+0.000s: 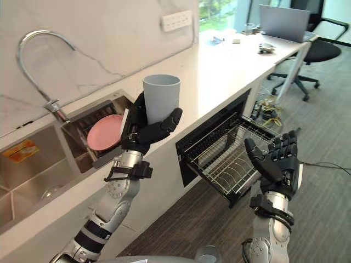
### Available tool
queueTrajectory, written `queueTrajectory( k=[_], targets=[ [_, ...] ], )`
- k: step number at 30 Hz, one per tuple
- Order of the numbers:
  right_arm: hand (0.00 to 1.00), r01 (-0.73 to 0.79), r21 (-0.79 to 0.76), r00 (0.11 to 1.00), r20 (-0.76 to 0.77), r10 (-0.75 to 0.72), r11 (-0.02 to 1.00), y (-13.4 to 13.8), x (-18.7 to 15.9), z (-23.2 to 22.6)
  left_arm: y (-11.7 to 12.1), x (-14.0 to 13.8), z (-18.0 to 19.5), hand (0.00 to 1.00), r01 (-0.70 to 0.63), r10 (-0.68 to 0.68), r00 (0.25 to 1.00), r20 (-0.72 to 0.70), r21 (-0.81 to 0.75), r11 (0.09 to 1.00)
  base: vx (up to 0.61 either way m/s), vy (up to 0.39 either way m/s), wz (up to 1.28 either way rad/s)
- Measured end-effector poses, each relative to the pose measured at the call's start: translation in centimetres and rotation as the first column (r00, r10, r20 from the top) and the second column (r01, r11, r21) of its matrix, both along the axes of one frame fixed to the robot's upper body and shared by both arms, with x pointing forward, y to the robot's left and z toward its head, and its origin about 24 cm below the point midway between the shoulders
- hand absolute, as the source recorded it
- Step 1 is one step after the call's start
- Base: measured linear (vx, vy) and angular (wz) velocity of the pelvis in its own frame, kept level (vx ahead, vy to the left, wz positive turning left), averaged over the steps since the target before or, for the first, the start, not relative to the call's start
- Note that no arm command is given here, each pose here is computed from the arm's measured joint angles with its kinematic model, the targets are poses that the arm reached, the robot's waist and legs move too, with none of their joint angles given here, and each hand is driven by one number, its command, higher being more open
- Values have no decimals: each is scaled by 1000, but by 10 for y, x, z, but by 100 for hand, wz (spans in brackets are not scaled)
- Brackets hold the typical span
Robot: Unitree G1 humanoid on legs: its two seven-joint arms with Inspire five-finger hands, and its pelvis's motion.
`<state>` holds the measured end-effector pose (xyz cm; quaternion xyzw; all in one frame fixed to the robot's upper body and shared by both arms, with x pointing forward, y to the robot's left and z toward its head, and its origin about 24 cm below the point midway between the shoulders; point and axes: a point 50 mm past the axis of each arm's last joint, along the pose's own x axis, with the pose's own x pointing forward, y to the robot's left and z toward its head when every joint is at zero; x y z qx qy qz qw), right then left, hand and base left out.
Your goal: Walk over to the sink, pick up the cup, carry it to the dishwasher, place the cup inside the dishwasher, then close the dishwasher door
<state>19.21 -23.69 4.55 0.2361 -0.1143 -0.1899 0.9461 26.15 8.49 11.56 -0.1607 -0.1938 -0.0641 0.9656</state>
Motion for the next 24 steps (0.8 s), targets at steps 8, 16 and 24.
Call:
queueTrajectory(
  k=[8, 16, 24],
  targets=[
    [100, -180, 21, 983, -36, 181, 983, 33, 33, -14, 60, 9, 3, 0, -244, 244, 970, -15, -41, 969, -4, -12, -71],
    [100, -165, -1, 986, -36, 165, 986, 21, 35, -9, 59, 7, -2, 0, -218, 215, 976, -34, -82, 973, -47, -17, 8],
    [100, -215, 9, 976, -22, 215, 977, 21, 37, -1, 56, -11, -32, 0, -233, 222, 963, -152, -57, 971, 9, -92, 39]
  ],
)
